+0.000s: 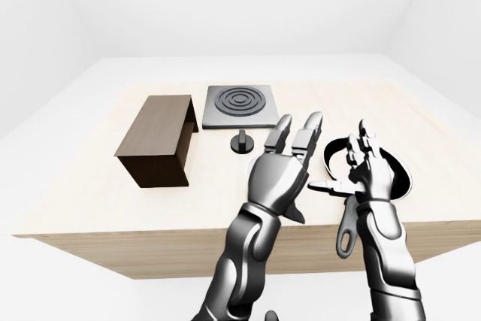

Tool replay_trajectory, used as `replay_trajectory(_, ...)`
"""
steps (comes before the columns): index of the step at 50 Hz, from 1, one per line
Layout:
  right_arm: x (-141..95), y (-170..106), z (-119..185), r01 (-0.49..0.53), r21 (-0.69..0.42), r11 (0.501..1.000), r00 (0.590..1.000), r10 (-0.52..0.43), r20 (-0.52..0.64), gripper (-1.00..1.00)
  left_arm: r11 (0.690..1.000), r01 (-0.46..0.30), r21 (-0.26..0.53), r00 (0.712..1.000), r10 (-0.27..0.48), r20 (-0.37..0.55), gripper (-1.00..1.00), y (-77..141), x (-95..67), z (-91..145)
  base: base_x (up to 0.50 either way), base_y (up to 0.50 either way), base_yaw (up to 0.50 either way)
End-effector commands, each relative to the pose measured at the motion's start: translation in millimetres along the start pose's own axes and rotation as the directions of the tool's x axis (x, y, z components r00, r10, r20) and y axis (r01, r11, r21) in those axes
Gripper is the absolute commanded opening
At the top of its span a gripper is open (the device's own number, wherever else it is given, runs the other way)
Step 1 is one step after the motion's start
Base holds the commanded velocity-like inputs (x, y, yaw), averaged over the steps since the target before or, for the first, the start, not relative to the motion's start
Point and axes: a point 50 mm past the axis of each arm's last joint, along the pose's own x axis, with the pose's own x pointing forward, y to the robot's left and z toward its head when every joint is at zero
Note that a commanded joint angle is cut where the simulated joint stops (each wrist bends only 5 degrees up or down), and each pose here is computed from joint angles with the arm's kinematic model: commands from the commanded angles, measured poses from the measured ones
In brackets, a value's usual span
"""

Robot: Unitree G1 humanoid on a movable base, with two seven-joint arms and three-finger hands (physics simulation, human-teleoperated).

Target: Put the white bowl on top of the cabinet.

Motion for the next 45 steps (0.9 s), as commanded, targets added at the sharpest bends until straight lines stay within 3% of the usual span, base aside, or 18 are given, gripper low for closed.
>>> replay_trajectory(1, 1, -4, 6, 0.009, 0.011, 1.000, 1.000, -0.009, 0.026, 1.00, 0.993, 0.064, 0.102, 0.997, -0.059, -0.048, 1.00, -13, 4.0, -4, 0.00, 0.00, 0.00)
replay_trajectory(10, 0, -5, 8, 0.007, 0.014, 1.000, 0.999, -0.008, 0.034, 1.00, 0.990, 0.049, 0.132, 0.995, -0.036, -0.095, 1.00, -9, 12.5, -18, 0.00, 0.00, 0.00)
replay_trajectory(16, -3, -5, 10, 0.005, 0.016, 1.000, 0.999, -0.006, 0.044, 1.00, 0.987, -0.009, 0.163, 0.991, 0.030, -0.132, 1.00, -3, 22.1, -33, 0.00, 0.00, 0.00)
replay_trajectory(23, -4, -5, 12, 0.003, 0.017, 1.000, 0.999, -0.003, 0.050, 1.00, 0.987, 0.003, 0.160, 0.991, 0.019, -0.133, 1.00, -11, 20.4, -32, 0.00, 0.00, 0.00)
replay_trajectory(28, -2, -6, 12, 0.006, 0.019, 1.000, 0.999, -0.007, 0.052, 1.00, 0.977, 0.114, 0.180, 0.985, -0.088, -0.146, 1.00, -30, 13.2, -31, 0.00, 0.00, 0.00)
replay_trajectory(29, -2, -6, 13, 0.007, 0.020, 1.000, 0.999, -0.008, 0.053, 1.00, 0.957, 0.205, 0.204, 0.971, -0.173, -0.164, 1.00, -44, 6.0, -31, 0.00, 0.00, 0.00)
replay_trajectory(33, -1, -8, 15, 0.012, 0.025, 1.000, 0.998, -0.014, 0.063, 1.00, 0.924, 0.300, 0.238, 0.946, -0.255, -0.202, 1.00, -60, -3.5, -36, 0.00, 0.00, 0.00)
replay_trajectory(40, -2, -8, 16, 0.012, 0.027, 1.000, 0.998, -0.014, 0.065, 1.00, 0.910, 0.322, 0.260, 0.938, -0.270, -0.217, 1.00, -64, -6.7, -37, 0.00, 0.00, 0.00)
replay_trajectory(41, -2, -8, 16, 0.010, 0.028, 1.000, 0.998, -0.012, 0.068, 1.00, 0.912, 0.286, 0.294, 0.941, -0.210, -0.264, 1.00, -50, 11.8, -59, 0.00, 0.00, 0.00)
replay_trajectory(45, -4, -5, 15, -0.006, 0.026, 1.000, 0.998, 0.004, 0.064, 1.00, 0.914, 0.270, 0.302, 0.937, -0.177, -0.301, 1.00, -46, 26.1, -79, 0.00, 0.00, 0.00)
